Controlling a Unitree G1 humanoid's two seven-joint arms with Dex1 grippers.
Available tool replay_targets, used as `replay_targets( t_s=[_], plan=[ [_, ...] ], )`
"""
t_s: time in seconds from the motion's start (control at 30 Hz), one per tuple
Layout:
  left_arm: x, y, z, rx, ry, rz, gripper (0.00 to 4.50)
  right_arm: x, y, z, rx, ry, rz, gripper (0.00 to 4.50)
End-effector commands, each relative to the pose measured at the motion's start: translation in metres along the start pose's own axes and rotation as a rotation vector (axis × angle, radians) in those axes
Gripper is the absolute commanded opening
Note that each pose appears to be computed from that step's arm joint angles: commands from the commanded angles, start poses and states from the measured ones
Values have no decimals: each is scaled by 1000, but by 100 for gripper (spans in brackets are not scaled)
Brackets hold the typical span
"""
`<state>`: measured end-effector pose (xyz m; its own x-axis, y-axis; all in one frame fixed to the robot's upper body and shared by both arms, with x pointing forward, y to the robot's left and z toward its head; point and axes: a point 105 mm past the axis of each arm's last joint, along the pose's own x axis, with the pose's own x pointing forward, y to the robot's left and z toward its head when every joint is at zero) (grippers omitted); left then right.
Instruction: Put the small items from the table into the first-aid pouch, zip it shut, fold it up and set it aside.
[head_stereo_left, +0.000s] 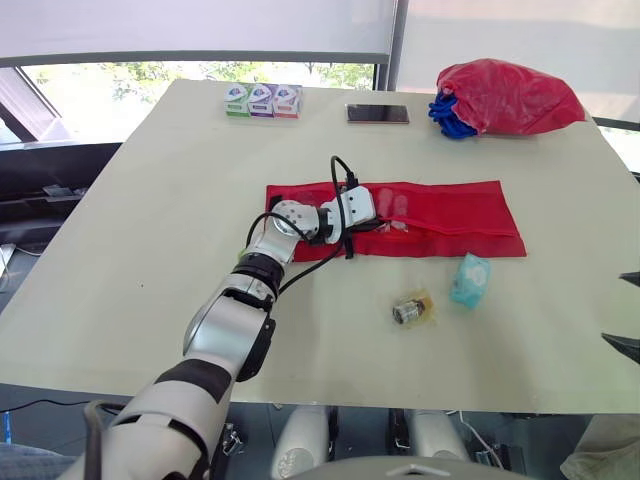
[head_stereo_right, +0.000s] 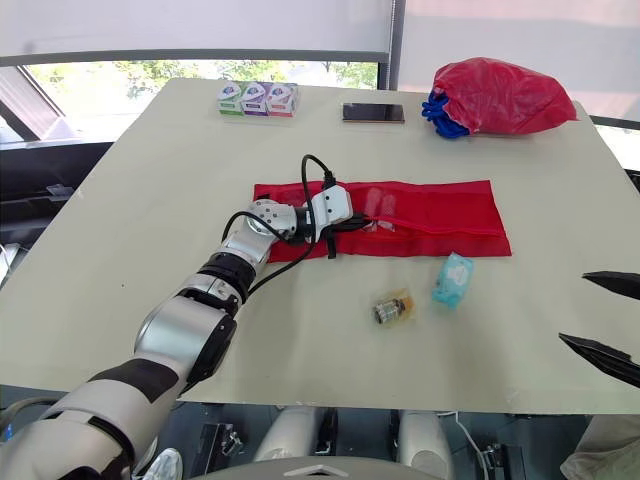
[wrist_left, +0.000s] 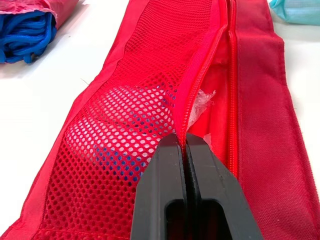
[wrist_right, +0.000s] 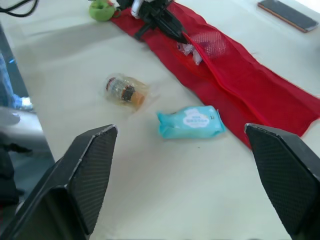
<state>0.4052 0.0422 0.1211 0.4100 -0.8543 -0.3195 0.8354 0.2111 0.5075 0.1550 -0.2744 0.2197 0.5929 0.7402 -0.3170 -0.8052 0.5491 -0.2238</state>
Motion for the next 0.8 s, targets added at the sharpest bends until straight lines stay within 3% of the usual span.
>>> replay_targets(
  t_s=[0.03, 0.27, 0.43, 0.8],
  plan=[
    [-2, 8, 9, 35, -21, 15, 0, -4, 7, 14, -25, 9, 50, 446],
    [-1, 6, 8, 35, -22, 9, 0, 9, 10, 12, 18, 3, 81, 446],
    [-1, 5, 9, 37, -23, 7, 0, 47, 15, -6, -21, 31, 116, 446],
    [4, 1, 11, 47, -34, -3, 0, 149, 16, -48, -220, 245, 280, 446]
  ],
)
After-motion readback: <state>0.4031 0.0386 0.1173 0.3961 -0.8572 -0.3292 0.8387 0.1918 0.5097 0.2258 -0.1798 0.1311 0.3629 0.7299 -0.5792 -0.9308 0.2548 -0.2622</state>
